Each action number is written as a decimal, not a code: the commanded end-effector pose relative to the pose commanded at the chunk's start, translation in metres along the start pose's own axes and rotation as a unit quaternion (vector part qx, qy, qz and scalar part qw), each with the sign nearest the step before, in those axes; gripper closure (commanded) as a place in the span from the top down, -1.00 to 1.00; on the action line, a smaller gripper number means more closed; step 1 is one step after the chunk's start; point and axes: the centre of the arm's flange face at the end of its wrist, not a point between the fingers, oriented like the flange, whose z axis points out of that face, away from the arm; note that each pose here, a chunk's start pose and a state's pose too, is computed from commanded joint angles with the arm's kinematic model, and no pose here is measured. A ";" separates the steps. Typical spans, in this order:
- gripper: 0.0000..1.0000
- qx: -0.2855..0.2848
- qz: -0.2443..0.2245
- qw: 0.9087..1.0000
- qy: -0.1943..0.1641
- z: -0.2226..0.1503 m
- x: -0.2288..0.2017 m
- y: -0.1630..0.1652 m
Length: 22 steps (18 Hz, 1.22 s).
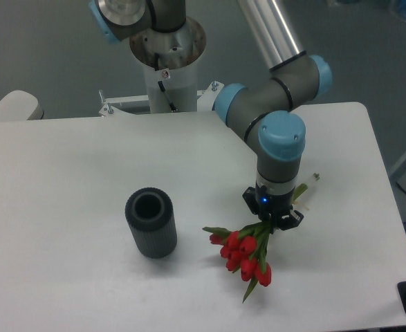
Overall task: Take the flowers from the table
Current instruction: 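Lift the tulip bunch up off the table toward the black vase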
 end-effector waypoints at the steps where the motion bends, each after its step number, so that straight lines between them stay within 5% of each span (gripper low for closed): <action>1: -0.49 0.024 -0.007 1.000 0.001 -0.010 0.001 -0.005; 5: -0.49 0.109 -0.017 0.994 0.007 -0.048 0.004 -0.023; 10: -0.49 0.217 -0.021 0.975 0.034 -0.077 0.004 -0.037; 16: -0.49 0.275 -0.064 0.958 0.054 -0.091 -0.010 -0.025; 22: -0.49 0.280 -0.070 0.956 0.056 -0.089 -0.012 -0.018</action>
